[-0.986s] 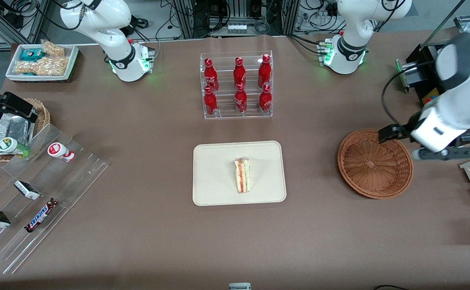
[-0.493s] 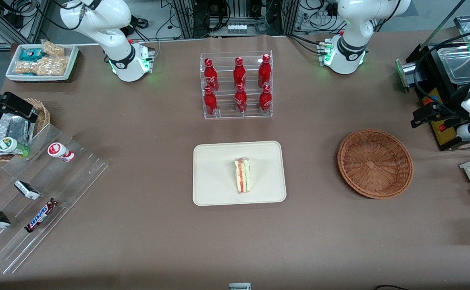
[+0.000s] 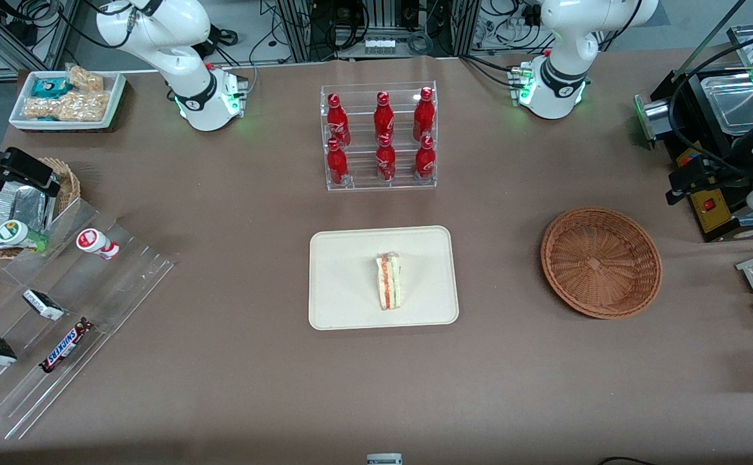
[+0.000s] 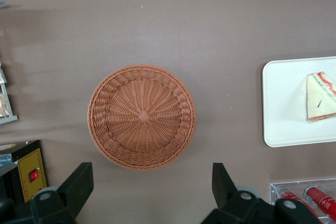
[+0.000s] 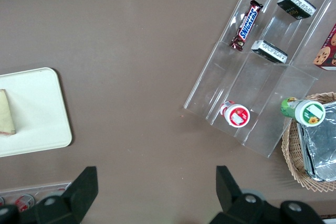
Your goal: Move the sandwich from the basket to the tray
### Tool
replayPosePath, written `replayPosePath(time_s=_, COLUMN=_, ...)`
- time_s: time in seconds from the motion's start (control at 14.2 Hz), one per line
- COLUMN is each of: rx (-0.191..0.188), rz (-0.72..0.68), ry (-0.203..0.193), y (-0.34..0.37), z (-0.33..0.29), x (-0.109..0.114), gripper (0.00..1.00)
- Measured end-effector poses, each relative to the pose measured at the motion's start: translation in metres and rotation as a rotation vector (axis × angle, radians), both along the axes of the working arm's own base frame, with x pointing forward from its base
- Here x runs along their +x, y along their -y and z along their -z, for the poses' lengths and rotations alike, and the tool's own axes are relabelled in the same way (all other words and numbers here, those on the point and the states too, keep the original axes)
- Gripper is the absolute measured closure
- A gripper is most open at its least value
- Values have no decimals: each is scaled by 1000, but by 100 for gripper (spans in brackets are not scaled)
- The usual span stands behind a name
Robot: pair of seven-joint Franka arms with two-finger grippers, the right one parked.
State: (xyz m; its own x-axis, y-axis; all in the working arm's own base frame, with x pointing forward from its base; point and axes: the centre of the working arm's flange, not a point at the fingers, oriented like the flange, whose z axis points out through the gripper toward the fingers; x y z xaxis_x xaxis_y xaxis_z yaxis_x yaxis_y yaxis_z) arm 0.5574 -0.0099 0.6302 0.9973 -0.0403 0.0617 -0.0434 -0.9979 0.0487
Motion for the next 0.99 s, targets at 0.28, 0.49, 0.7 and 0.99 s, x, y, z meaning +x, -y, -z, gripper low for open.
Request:
replayPosePath(time_s=0.28, rx=3, rz=37, ry=-48, y=17, z=-9, x=-8, gripper=0)
replayPosePath(time_s=0.49, rx=10, rz=69, ry=-59, y=18, z=-6, x=-8, gripper=0)
replayPosePath(time_s=0.7, rx=25, rz=78, ry=-70, y=19, z=-1, x=-6, gripper=0)
replayPosePath(time_s=0.99, rx=26, rz=90, ry=-80, y=25, z=4, x=-4, gripper=0)
